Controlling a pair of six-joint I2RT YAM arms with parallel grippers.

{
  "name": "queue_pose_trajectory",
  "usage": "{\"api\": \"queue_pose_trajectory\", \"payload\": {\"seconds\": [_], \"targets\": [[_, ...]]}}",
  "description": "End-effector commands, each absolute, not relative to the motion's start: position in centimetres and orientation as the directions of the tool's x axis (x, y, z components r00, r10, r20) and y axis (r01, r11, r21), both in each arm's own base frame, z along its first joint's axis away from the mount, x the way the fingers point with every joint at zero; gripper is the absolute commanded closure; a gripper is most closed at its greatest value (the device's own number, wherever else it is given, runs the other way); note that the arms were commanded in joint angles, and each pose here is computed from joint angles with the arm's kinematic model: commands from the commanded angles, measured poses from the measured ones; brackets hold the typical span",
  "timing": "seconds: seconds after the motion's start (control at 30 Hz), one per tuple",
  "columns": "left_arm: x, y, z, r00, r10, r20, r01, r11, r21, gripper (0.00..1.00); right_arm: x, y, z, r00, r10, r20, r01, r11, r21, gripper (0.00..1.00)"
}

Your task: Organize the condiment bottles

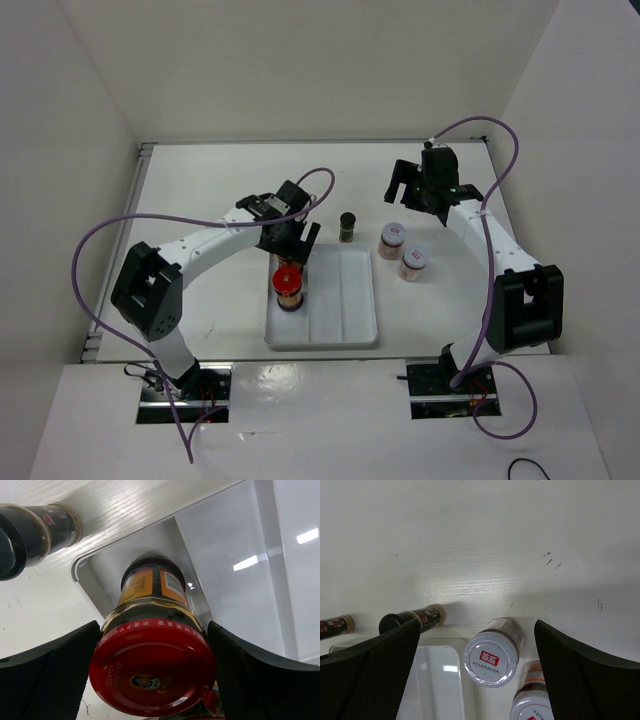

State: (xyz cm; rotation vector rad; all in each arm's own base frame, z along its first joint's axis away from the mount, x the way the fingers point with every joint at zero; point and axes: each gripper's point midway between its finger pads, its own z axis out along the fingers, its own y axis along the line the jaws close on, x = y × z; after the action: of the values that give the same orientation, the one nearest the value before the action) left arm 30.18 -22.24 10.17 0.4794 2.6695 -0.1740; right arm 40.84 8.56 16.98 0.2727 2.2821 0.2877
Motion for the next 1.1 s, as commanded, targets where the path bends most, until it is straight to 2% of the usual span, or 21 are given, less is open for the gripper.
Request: {"api": "queue_pose_trajectory", "payload": {"seconds": [0.0, 0.13, 0.27, 0.47, 0.6, 0.8, 1.07], "targets": [[31.2, -22.5, 12.5, -0.827, 0.291, -0.480, 0.349, 0.937, -0.033, 0.05, 41.7, 8.3, 18.4, -0.633, 0.283, -0.721, 0.096, 0.952, 0.290, 0.01], [31.5, -22.9, 15.7, -0.801, 0.271, -0.533, 0.355, 0.933, -0.059, 0.01, 41.7, 8.3, 18.4, -0.633, 0.283, -0.721, 0.096, 0.952, 0.290, 0.01], [32.2, -23.5, 21.0, -0.741, 0.226, -0.633, 0.364, 0.927, -0.095, 0.00, 41.5, 8.5, 18.8, -0.629, 0.284, -0.724, 0.086, 0.951, 0.297, 0.01], [36.4, -19.5, 28.1, -0.608, 0.034, -0.793, 0.238, 0.961, -0.141, 0.00, 41.5, 8.5, 18.9, -0.622, 0.285, -0.729, 0.084, 0.950, 0.300, 0.01], [39.2, -16.0, 26.2, -0.635, 0.006, -0.772, 0.142, 0.984, -0.109, 0.00, 41.2, 8.6, 18.9, -0.626, 0.284, -0.726, 0.077, 0.949, 0.304, 0.01], [41.6, -16.1, 18.9, -0.735, 0.048, -0.676, 0.119, 0.991, -0.059, 0.00, 41.1, 8.7, 18.9, -0.629, 0.283, -0.724, 0.071, 0.948, 0.310, 0.01], [42.4, -16.4, 14.2, -0.793, 0.074, -0.604, 0.113, 0.993, -0.028, 0.00, 41.1, 8.7, 18.6, -0.629, 0.283, -0.724, 0.071, 0.948, 0.310, 0.01]]}}
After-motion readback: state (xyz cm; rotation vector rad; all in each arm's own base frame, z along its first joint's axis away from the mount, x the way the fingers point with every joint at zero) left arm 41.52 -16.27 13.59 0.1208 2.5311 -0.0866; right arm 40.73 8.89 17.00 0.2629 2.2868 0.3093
